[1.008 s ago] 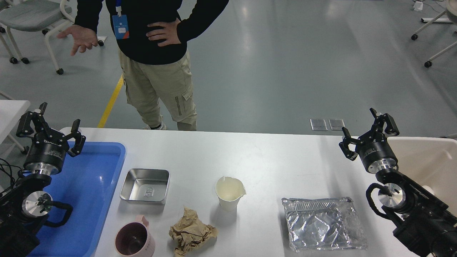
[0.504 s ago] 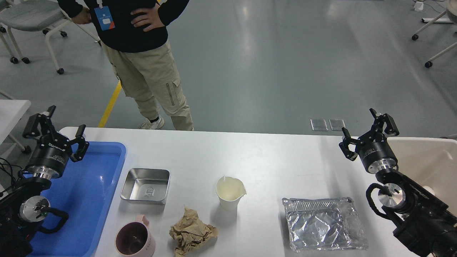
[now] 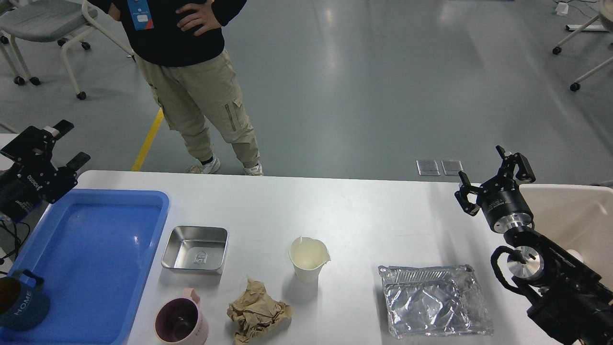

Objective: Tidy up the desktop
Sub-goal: 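Move the left gripper over the blue tray toward the pink mug, then lower the left gripper onto the pink mug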

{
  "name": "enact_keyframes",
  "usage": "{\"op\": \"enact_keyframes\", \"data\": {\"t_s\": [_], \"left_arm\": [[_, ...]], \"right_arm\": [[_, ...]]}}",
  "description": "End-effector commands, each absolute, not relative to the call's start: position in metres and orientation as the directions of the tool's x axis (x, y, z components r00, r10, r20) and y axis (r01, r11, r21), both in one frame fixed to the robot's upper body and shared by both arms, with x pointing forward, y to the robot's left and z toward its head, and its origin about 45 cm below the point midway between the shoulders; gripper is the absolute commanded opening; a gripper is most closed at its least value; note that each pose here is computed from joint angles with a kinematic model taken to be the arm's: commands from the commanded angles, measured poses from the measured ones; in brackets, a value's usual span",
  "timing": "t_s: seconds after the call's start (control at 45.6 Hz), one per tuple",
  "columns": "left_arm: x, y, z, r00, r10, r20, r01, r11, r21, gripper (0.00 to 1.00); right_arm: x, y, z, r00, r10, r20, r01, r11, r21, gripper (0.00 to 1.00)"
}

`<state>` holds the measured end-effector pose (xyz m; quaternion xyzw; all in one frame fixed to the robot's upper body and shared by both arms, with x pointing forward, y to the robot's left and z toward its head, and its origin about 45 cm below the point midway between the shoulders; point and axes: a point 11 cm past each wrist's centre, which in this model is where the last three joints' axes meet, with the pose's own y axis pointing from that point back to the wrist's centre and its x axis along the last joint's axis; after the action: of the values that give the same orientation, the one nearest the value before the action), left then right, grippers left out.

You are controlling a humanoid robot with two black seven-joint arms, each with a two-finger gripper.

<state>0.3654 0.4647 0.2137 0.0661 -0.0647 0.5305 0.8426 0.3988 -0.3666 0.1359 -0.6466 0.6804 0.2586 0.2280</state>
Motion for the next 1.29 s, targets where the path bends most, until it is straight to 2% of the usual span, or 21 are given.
{"op": "enact_keyframes", "data": {"t_s": [0.0, 0.066, 0.219, 0.482, 0.767, 1.096, 1.271], "left_arm": [[0.353, 0.462, 0.218, 0.588, 0.756, 0.288, -0.809, 0.555, 0.195, 0.96], [0.35, 0.456, 0.227, 0.664, 0.667, 0.338, -0.747, 0.617, 0.249, 0.96], [0.356, 0.441, 0.254, 0.74, 0.491, 0.459, -0.652, 0.691, 0.312, 0.96], [0.36, 0.418, 0.254, 0.836, 0.14, 0.53, -0.459, 0.708, 0.537, 0.96], [0.339, 0.391, 0.217, 0.818, -0.263, 0.511, -0.251, 0.636, 0.73, 0.96], [0.334, 0.39, 0.216, 0.781, -0.408, 0.472, -0.182, 0.576, 0.797, 0.96], [0.31, 0.377, 0.219, 0.718, -0.526, 0.455, -0.104, 0.566, 0.818, 0.96]], "right_arm": [[0.399, -0.366, 0.137, -0.056, -0.761, -0.646, -0.998, 0.028, 0.054, 1.0], [0.4, -0.366, 0.137, -0.055, -0.761, -0.646, -0.998, 0.028, 0.053, 1.0], [0.4, -0.365, 0.138, -0.053, -0.759, -0.649, -0.998, 0.027, 0.05, 1.0], [0.4, -0.365, 0.138, -0.055, -0.758, -0.65, -0.998, 0.029, 0.051, 1.0], [0.401, -0.364, 0.138, -0.052, -0.758, -0.65, -0.998, 0.026, 0.049, 1.0], [0.4, -0.365, 0.138, -0.055, -0.759, -0.649, -0.998, 0.028, 0.051, 1.0], [0.4, -0.365, 0.138, -0.055, -0.758, -0.65, -0.998, 0.027, 0.052, 1.0]]}}
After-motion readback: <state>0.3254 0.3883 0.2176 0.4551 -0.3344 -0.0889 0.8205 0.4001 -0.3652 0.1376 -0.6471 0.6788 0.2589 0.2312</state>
